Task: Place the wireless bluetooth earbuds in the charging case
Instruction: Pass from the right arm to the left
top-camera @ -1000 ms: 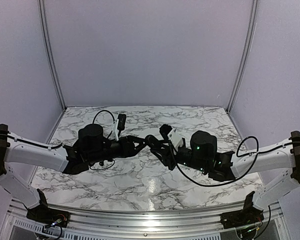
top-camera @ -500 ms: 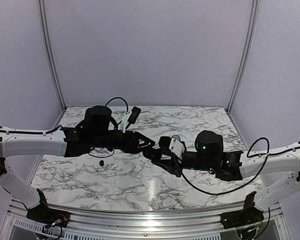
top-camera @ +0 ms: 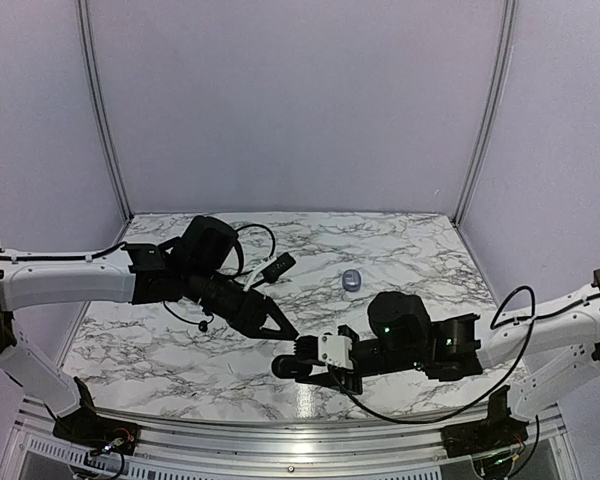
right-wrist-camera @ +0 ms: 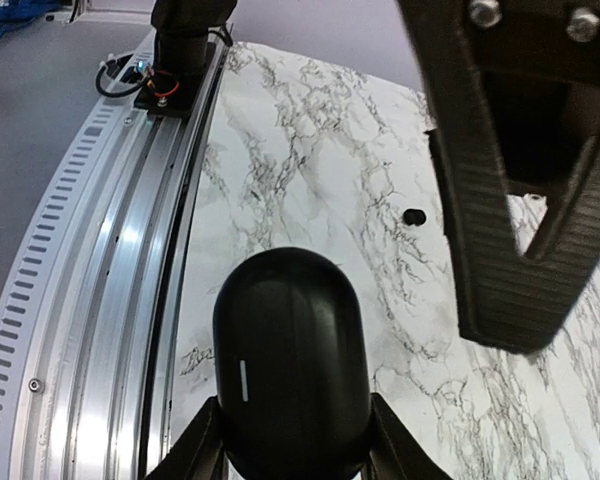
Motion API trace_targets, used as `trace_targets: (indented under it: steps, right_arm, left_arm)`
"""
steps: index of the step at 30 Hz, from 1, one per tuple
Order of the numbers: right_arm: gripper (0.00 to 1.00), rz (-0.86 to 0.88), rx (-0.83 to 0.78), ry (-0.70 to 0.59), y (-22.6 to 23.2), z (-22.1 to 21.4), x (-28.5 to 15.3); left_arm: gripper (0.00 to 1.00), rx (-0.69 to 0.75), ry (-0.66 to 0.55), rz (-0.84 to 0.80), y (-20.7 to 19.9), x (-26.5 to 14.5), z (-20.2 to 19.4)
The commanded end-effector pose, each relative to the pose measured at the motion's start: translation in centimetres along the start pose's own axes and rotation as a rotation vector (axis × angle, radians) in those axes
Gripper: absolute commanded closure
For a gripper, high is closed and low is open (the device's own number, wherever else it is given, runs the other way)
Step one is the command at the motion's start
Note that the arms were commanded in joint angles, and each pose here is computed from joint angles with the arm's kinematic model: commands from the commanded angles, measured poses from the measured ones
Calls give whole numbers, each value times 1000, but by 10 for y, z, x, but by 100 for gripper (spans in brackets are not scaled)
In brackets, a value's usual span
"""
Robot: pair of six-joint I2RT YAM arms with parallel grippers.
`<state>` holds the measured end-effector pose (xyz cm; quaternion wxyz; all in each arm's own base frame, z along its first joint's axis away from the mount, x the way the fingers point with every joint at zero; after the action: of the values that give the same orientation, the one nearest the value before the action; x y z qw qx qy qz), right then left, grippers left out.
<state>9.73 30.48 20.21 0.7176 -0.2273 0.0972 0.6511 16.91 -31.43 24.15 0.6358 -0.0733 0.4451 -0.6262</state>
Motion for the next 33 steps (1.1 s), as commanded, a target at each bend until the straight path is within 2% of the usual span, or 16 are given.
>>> trace_targets:
  steps: [1,14,19,24,26,27,28,29,33]
  right_arm:
    - [82,-25,-36,41,1,9,6]
    - [83,-59,-60,102,-1,9,11]
    - [83,-69,-65,103,-1,9,12]
    - [81,-97,-65,96,-3,10,11]
    - [74,-115,-56,94,-4,10,10]
    - [66,-119,-53,86,-4,11,9]
    - [54,-124,-37,72,-5,12,6]
    - [47,-159,-27,61,-7,13,3]
    - [28,-211,17,-31,-12,21,-15]
  left_arm:
    - [49,-67,97,-80,2,7,-16]
    - [52,-102,235,-57,11,27,-40]
    - [62,-92,242,-56,12,29,-40]
    - [77,-80,239,-49,12,28,-40]
    - [82,-62,230,-43,10,26,-38]
    - [84,-51,224,-40,9,25,-37]
    - [86,-35,212,-25,9,24,-34]
    - [87,-13,198,-15,7,22,-32]
    - [90,109,105,39,-1,10,-20]
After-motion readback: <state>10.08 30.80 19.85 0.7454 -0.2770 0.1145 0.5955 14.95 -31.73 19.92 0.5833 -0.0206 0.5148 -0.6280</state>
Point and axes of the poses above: each gripper's point midway between its finger pads, its own x axis out along the fingers, its own y axis along the line the jaws close on, z = x × y, the point moved 9 cm from there along -x, back along the fingers, and after that the axes turned 5 degrees about x, right-handed, at the moved point
